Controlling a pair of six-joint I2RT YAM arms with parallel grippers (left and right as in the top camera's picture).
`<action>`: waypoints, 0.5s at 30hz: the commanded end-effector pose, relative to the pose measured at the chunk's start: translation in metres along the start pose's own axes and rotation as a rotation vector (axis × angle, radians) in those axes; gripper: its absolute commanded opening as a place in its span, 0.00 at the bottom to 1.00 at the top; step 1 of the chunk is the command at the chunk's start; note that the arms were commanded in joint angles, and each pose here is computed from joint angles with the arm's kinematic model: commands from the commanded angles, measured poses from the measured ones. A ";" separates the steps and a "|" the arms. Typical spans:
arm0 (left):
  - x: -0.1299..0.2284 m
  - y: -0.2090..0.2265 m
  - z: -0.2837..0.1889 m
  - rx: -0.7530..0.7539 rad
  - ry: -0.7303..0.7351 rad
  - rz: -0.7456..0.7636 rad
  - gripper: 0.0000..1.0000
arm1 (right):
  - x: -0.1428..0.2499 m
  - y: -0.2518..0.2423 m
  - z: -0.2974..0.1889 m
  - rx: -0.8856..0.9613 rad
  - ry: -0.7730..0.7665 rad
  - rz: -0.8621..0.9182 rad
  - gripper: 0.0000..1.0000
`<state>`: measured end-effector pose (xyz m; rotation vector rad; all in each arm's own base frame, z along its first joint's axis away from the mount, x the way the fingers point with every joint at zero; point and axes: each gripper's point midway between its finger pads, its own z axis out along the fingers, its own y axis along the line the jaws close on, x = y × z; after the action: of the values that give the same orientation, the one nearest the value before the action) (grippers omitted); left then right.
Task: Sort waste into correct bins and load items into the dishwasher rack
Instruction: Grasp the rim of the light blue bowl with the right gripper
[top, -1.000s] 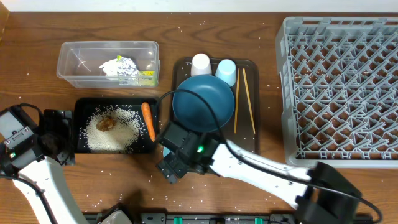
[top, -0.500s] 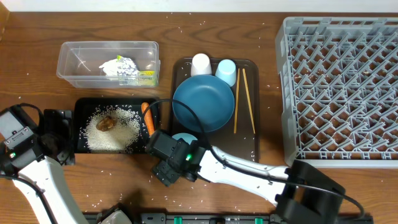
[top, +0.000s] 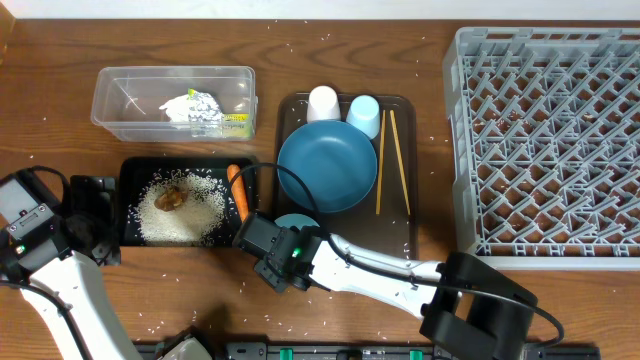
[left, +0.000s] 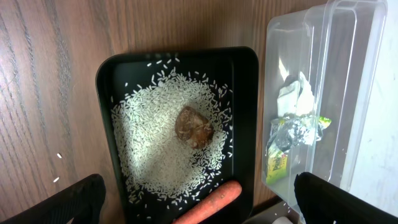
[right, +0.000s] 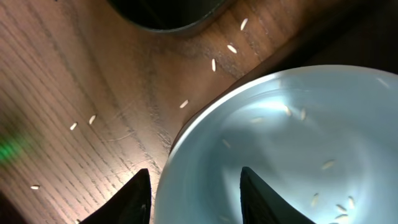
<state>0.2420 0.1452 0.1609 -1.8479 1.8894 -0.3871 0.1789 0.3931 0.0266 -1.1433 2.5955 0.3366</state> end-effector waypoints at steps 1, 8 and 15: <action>-0.002 0.001 -0.001 -0.006 -0.009 0.013 0.98 | -0.010 0.001 -0.004 0.021 -0.031 -0.008 0.39; -0.002 0.001 -0.001 -0.006 -0.009 0.013 0.98 | -0.005 0.000 0.006 0.033 -0.010 -0.013 0.36; -0.002 0.001 -0.001 -0.006 -0.009 0.013 0.98 | -0.004 0.001 0.007 0.033 -0.008 -0.015 0.20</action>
<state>0.2420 0.1452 0.1609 -1.8479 1.8894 -0.3871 0.1813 0.3919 0.0200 -1.1404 2.5944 0.2996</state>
